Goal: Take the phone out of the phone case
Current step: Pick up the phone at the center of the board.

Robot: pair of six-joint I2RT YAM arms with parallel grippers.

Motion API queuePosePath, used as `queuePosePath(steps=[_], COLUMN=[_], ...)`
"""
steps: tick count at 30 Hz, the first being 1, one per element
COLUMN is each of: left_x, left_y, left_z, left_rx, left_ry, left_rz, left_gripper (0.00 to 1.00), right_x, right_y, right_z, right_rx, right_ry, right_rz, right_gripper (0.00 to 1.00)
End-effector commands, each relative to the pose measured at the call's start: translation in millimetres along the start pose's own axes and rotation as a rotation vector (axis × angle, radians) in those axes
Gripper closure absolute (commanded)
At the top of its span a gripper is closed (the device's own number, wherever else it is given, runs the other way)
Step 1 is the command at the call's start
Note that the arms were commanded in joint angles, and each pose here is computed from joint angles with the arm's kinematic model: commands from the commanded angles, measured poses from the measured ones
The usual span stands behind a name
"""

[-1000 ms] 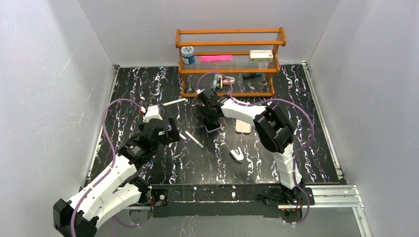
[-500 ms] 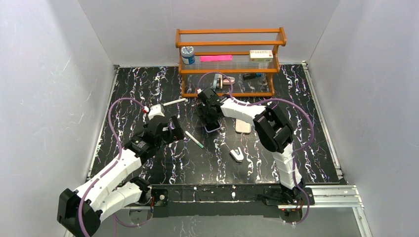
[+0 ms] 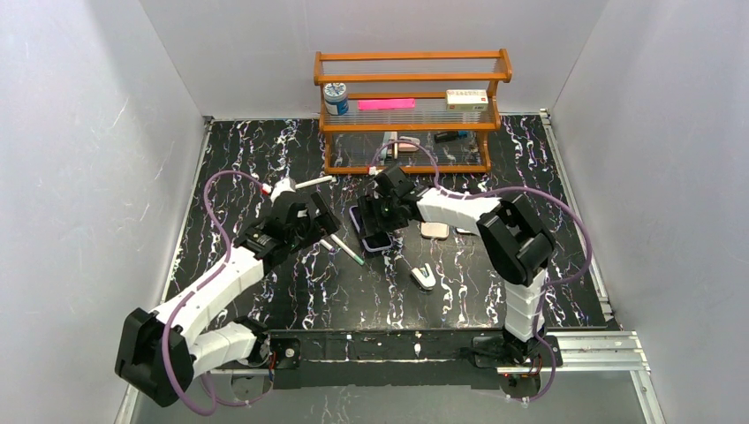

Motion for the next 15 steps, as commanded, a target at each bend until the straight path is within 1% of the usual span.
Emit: queuePosePath(steps=[1, 8, 13, 15], left_x=[-27.2, -43.5, -45.3, -44.2], left_y=[7.2, 0.5, -4.6, -7.7], left_z=[4.1, 16.1, 24.4, 27.5], left_rx=[0.024, 0.082, 0.132, 0.149], left_ry=[-0.073, -0.115, -0.071, -0.049], left_rz=[-0.098, -0.191, -0.26, -0.312], left_gripper=[0.02, 0.03, 0.05, 0.04], right_x=[37.5, 50.8, 50.8, 53.8], right_y=[38.1, 45.7, 37.7, 40.0], right_z=[-36.5, -55.7, -58.3, -60.8], right_rx=[-0.177, -0.238, -0.231, -0.253], right_ry=[0.207, 0.284, 0.295, 0.313], right_rz=[0.04, 0.037, 0.056, 0.059], right_gripper=[0.99, 0.99, 0.99, 0.99])
Point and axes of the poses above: each gripper's point midway between its finger pads, its own z axis out along the fingers, its own x axis along the line the jaws close on, y = z × x, the point moved 1 cm from there along -z, back along the fingers, and after that the axes turned 3 degrees about -z, right-handed, at the moved point
